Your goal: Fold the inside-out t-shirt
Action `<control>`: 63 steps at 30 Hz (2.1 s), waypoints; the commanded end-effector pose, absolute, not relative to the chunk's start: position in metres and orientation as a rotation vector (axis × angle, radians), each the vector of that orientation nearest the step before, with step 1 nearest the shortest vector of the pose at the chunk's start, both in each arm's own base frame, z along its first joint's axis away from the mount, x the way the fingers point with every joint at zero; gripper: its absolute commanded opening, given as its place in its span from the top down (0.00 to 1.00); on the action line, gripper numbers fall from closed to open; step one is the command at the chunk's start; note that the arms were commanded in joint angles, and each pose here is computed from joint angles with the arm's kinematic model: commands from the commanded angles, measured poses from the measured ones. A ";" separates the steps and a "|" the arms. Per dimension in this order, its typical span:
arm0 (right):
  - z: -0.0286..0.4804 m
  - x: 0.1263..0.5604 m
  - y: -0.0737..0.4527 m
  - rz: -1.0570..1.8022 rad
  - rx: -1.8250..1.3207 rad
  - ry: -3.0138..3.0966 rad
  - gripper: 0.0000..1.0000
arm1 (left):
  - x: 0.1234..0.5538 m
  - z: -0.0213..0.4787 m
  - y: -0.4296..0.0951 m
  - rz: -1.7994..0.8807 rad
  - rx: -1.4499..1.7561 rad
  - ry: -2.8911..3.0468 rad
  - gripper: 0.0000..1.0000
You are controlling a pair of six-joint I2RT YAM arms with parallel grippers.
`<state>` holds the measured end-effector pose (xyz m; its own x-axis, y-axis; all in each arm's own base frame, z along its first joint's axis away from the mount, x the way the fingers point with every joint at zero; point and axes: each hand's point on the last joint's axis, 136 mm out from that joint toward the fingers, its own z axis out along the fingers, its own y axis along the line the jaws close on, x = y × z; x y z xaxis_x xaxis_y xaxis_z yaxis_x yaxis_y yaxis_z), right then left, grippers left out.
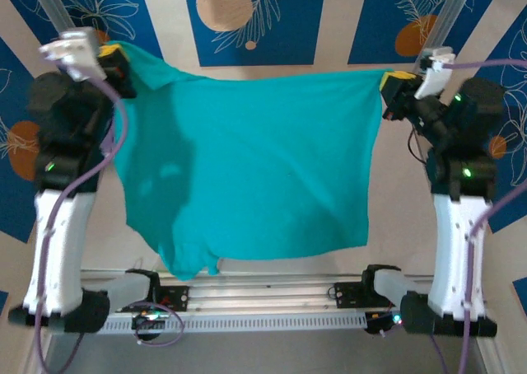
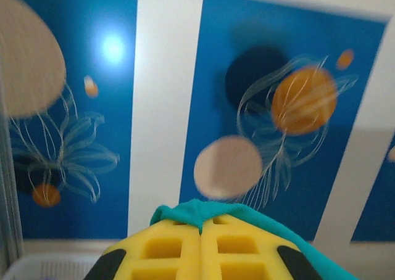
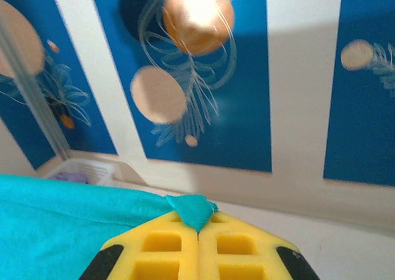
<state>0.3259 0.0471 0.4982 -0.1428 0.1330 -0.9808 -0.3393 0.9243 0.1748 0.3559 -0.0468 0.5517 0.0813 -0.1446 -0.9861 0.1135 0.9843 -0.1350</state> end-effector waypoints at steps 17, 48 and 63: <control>0.177 0.605 0.029 0.334 0.070 2.331 0.64 | 0.662 0.199 -0.097 -0.225 -0.089 2.187 0.40; 0.043 0.255 0.010 0.274 0.869 2.854 0.54 | 0.291 0.108 -0.189 -0.857 -0.035 2.545 0.32; 0.021 0.254 0.018 0.231 0.845 3.012 0.55 | 0.278 0.102 -0.184 -0.836 -0.003 2.592 0.32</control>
